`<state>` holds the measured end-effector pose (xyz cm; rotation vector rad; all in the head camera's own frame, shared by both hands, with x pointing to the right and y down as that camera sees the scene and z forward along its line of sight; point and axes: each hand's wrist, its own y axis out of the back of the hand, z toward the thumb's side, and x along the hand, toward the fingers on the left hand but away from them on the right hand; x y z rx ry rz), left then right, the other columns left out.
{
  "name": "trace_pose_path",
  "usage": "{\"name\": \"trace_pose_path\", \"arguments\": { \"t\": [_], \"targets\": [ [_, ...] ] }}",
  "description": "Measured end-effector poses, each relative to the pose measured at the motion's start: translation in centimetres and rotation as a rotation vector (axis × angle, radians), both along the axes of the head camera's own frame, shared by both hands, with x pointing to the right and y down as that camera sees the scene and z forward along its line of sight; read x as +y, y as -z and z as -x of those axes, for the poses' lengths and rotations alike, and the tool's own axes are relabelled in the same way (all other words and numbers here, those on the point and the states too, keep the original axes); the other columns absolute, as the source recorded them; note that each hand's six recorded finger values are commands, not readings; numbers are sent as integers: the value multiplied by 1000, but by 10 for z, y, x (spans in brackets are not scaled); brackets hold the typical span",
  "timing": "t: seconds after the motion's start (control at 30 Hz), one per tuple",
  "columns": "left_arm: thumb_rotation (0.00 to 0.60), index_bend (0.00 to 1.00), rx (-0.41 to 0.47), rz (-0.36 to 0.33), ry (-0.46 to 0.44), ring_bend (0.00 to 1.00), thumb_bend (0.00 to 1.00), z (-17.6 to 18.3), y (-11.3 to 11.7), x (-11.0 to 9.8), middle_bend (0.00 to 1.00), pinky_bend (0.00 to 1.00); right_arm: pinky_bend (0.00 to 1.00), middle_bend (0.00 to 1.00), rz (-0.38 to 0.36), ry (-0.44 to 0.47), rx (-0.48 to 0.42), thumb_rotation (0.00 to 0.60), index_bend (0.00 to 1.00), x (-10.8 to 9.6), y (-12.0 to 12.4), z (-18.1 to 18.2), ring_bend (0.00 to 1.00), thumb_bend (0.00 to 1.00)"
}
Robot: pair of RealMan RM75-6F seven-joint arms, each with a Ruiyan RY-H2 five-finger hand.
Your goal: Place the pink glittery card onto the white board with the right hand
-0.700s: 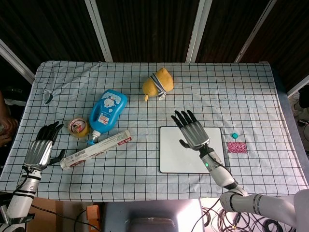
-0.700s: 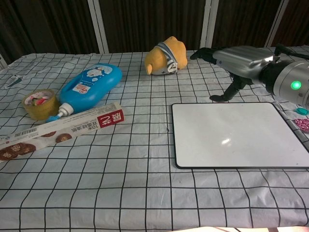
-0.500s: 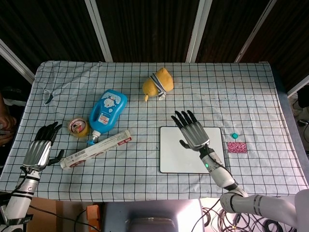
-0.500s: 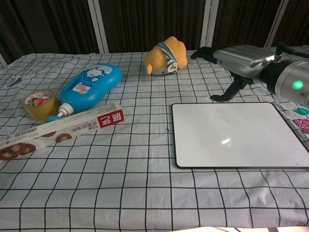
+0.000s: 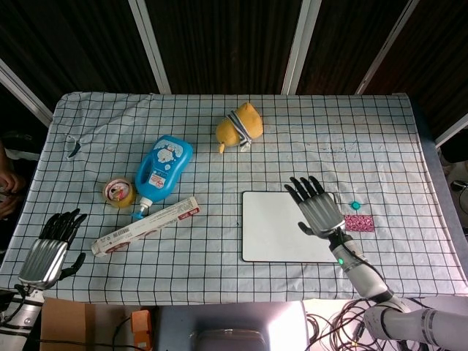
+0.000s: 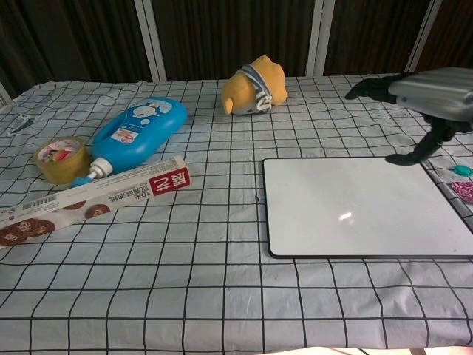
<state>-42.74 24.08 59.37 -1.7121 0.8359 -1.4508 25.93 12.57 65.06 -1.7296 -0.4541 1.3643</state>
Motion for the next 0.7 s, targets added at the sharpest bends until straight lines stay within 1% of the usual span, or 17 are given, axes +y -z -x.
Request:
{"name": "trace_pose_path", "arguments": {
  "t": [0.1, 0.17, 0.3, 0.4, 0.5, 0.7],
  "targets": [
    [600, 0, -23, -25, -15, 0, 370, 5, 8, 23, 0, 7, 0, 0, 37, -7, 74, 600, 80, 12, 5, -40, 0, 215],
    [600, 0, -37, -44, -22, 0, 369, 9, 12, 38, 0, 7, 0, 0, 60, -16, 109, 600, 92, 19, 8, -63, 0, 215],
    [600, 0, -35, -59, -34, 0, 369, 14, 10, 53, 0, 7, 0, 0, 103, -48, 157, 600, 124, 32, 5, -104, 0, 215],
    [600, 0, -10, -36, -19, 0, 369, 16, 3, 60, 0, 8, 0, 0, 137, -74, 184, 600, 160, 37, -2, -130, 0, 215],
    [600, 0, 4, -6, -17, 0, 368, 15, -3, 65, 0, 8, 0, 0, 159, -81, 224, 600, 192, 38, -13, -149, 0, 215],
    [600, 0, -2, 14, -12, 0, 369, 14, -9, 66, 0, 8, 0, 0, 192, -95, 268, 600, 262, 33, -40, -165, 0, 214]
  ]
}}
